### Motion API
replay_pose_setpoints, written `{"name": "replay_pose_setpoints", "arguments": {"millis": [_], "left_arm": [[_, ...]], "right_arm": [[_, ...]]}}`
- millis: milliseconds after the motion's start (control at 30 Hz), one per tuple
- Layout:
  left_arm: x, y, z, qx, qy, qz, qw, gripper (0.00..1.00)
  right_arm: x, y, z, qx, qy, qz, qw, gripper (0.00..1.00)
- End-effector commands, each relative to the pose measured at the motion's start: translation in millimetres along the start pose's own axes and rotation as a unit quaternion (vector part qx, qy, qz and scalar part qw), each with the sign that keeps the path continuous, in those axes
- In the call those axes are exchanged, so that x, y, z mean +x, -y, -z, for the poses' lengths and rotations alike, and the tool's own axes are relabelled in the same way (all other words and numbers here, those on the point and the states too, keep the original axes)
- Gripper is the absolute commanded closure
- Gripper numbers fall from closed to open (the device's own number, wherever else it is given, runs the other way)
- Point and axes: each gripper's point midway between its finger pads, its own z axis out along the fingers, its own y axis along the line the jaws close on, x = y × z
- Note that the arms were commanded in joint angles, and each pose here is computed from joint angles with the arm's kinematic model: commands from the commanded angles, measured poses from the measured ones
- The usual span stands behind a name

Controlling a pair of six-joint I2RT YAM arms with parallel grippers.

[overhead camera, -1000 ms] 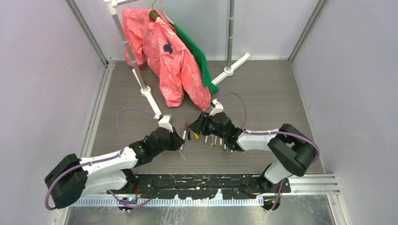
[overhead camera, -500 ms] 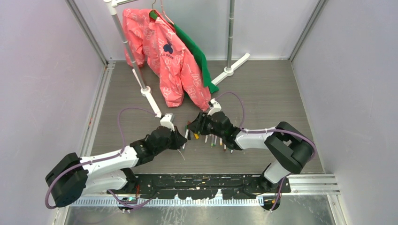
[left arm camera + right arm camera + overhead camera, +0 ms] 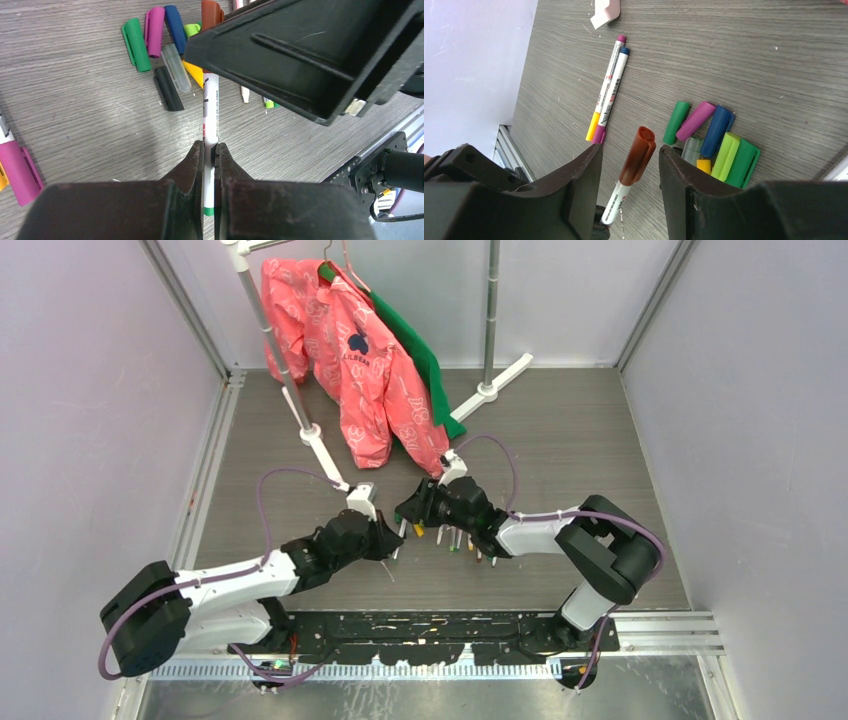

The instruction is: Open the pen caps

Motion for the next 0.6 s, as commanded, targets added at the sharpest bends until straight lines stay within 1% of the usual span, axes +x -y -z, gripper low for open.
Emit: {"name": "replay_pose_setpoints", "arguments": {"millis": [0,100,233,300,367,533,567], "left_arm": [[-24.9,29.1,-0.2,0.044,0.036,0.002,0.998,1.00],[-23.5,29.9,-1.4,0.045,0.034,0.002,0.998,1.00],[-21.1,29.3,-3.1,0.044,0.031,0.002,0.999,1.00],[-19.9,28.4,-3.8,0.042,0.030,0.003,0.999,1.00],[-18.7,27.3,-4.3,0.041,0.029,0.003,0.999,1.00],[-19.0,26.6,-5.3,0.038,0.030,0.004,0.999,1.00],[-19.4,26.0,-5.5,0.035,0.031,0.004,0.999,0.96]], "right_arm": [[-19.2,-23.3,-6.5,-0.041,0.027,-0.002,0.999,0.50],[-17.4,-23.9,-7.3,-0.044,0.025,-0.004,0.999,0.55],[-18.2,-23.5,-6.7,-0.046,0.028,-0.007,0.999,0.70],[-17.4,-22.6,-6.3,-0.046,0.027,-0.007,0.999,0.72],[-17.5,-22.1,-5.8,-0.046,0.028,-0.008,0.999,0.78],[-15.7,-22.4,-5.2,-0.050,0.025,-0.011,0.998,0.96],[-15.4,-22.0,-4.8,-0.050,0.026,-0.012,0.998,0.99]]}}
